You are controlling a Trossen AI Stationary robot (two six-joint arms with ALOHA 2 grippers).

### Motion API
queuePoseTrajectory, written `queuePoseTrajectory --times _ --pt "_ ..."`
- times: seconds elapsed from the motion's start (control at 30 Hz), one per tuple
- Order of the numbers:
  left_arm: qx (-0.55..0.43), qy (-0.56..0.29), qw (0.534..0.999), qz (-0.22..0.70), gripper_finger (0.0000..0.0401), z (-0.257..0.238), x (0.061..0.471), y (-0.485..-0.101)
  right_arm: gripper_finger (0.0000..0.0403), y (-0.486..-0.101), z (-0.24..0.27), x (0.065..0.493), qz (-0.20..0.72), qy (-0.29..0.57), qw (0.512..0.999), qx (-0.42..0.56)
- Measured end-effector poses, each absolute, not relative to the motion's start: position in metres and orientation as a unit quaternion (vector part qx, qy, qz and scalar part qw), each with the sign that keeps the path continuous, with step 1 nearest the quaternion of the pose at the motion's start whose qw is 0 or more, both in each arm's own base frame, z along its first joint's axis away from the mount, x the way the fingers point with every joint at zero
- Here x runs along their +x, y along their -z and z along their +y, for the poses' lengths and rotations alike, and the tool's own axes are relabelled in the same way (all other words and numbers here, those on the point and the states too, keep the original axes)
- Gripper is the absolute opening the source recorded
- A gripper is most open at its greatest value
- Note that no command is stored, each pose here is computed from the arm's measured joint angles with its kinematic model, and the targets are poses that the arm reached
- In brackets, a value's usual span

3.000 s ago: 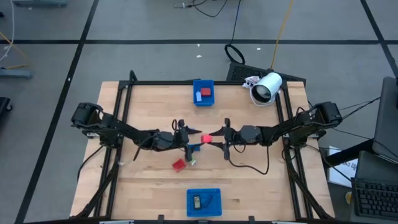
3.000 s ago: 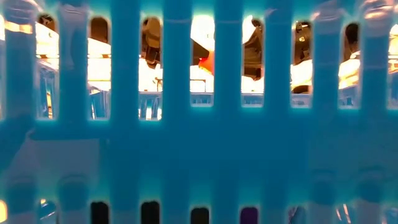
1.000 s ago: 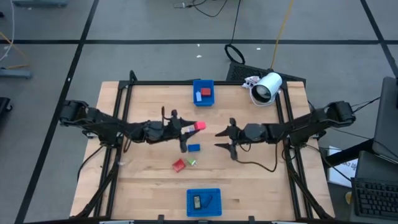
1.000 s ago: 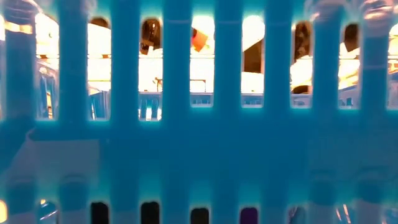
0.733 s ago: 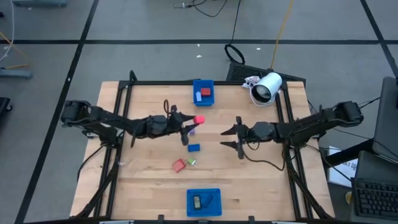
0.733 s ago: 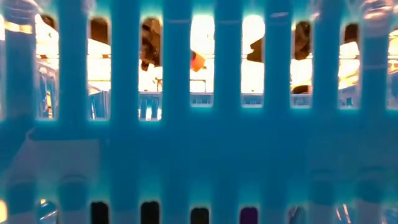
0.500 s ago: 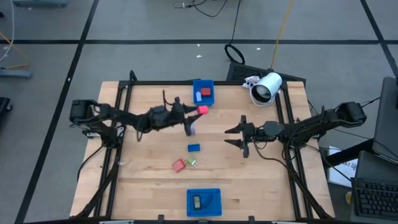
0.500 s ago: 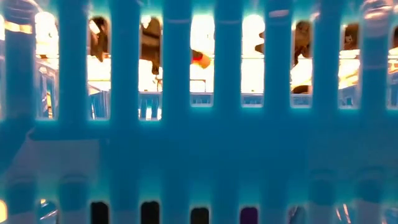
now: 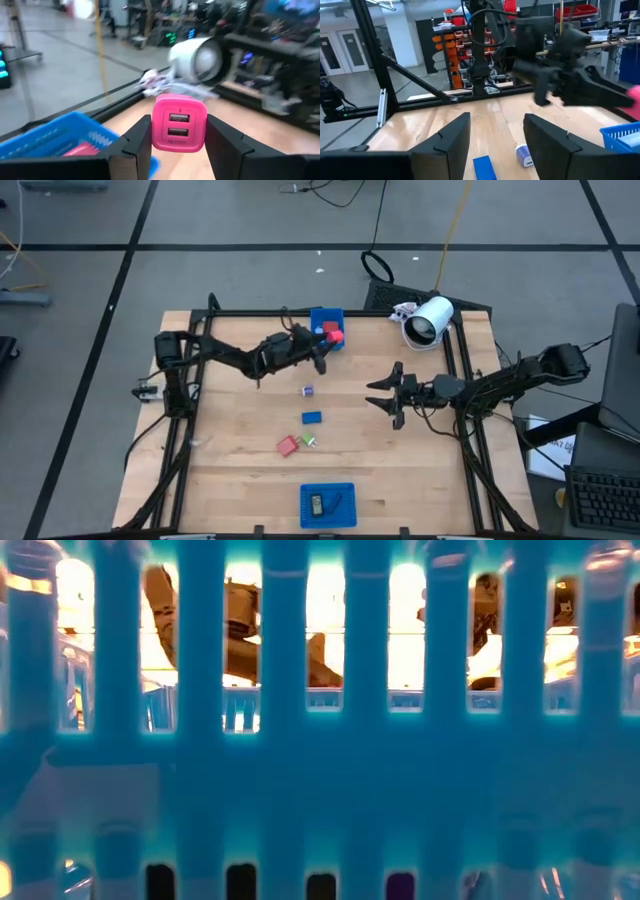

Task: Pick & Place Office items
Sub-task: Put the pink charger adapter into the top blue bin

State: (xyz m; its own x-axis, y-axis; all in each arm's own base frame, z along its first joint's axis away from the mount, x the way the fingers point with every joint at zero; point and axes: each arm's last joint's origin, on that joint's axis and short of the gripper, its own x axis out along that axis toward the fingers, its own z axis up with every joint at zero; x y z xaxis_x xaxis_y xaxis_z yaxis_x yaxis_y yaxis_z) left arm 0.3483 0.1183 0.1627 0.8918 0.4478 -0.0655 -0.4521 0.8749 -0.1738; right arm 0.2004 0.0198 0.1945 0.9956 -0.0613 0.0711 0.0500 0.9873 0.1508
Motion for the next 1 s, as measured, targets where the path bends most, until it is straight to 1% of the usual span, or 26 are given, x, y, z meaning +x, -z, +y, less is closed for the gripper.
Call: queuePoseTrajectory --times 0.27,0.47,0.8,0.87,1.0 --pt "-0.108 -0.309 0.939 0.106 0.0146 0.133 0.367 -0.146 0.0171 -0.194 0.02 0.201 -0.035 0.029 0.997 0.068" --pt "-0.112 -0.339 0.927 0.112 0.0146 0.135 0.367 -0.143 0.0171 -0.194 0.02 0.201 -0.035 0.029 0.997 0.065" --pt "-0.131 -0.348 0.919 0.134 0.0147 0.136 0.365 -0.138 0.0171 -0.194 0.02 0.201 -0.035 0.029 0.997 0.065" --pt "-0.135 -0.349 0.918 0.132 0.017 0.136 0.365 -0.138 0.0171 -0.194 0.02 0.201 -0.035 0.029 0.997 0.065" --pt "-0.136 -0.353 0.916 0.13 0.0248 0.137 0.364 -0.138 0.0171 -0.194 0.02 0.201 -0.035 0.029 0.997 0.065"
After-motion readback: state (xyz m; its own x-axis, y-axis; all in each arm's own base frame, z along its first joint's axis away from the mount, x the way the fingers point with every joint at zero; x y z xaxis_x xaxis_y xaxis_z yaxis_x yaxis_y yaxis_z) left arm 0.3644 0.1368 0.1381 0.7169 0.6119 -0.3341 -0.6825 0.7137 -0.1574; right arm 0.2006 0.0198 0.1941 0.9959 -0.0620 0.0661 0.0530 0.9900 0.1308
